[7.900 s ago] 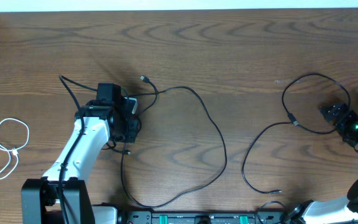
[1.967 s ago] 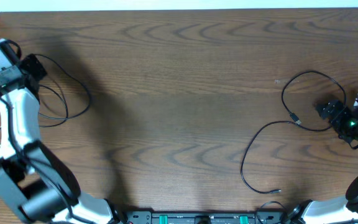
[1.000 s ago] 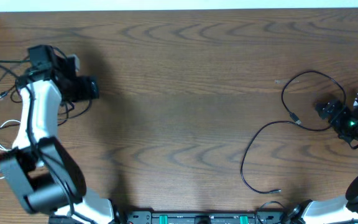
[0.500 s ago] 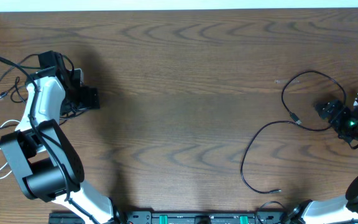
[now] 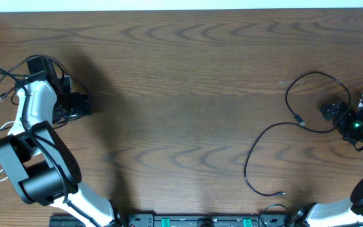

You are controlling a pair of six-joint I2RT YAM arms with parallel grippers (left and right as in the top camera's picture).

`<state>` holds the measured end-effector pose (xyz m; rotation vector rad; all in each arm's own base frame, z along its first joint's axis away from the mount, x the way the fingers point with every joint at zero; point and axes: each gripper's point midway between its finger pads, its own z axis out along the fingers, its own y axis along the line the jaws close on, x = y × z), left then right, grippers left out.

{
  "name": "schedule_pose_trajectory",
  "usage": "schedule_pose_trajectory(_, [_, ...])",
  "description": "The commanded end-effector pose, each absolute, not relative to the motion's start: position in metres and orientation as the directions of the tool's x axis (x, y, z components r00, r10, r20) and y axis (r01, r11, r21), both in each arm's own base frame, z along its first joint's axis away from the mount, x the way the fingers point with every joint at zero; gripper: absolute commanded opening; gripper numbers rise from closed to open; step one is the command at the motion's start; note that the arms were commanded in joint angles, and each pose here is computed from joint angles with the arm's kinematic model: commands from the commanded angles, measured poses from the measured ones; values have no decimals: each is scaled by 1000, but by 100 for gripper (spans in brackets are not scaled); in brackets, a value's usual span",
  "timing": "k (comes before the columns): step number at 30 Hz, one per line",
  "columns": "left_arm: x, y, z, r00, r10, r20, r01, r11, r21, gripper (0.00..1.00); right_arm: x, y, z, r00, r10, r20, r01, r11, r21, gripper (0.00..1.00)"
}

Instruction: Untangle cables

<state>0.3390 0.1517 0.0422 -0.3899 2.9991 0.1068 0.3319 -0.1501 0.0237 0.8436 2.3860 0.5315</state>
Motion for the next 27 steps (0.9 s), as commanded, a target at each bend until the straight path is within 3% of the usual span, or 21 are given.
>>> schedule_pose_trajectory(1, [335, 145, 34, -967, -237, -94, -241, 970, 28, 88, 329, -144, 17, -661, 671, -335, 455, 714, 532, 99])
schedule_pose_trajectory(10, [318, 131, 19, -968, -247, -33, -248, 969, 19, 86, 329, -144, 17, -661, 671, -335, 455, 714, 532, 99])
schedule_pose_trajectory(16, [314, 130, 10, -953, -300, -34, -300, 954, 17, 77, 329, -144, 17, -661, 671, -335, 455, 714, 532, 99])
schedule_pose_trajectory(27, [314, 136, 4, -936, -349, -55, -351, 935, 45, 76, 328, -143, 17, -663, 673, -328, 458, 711, 533, 99])
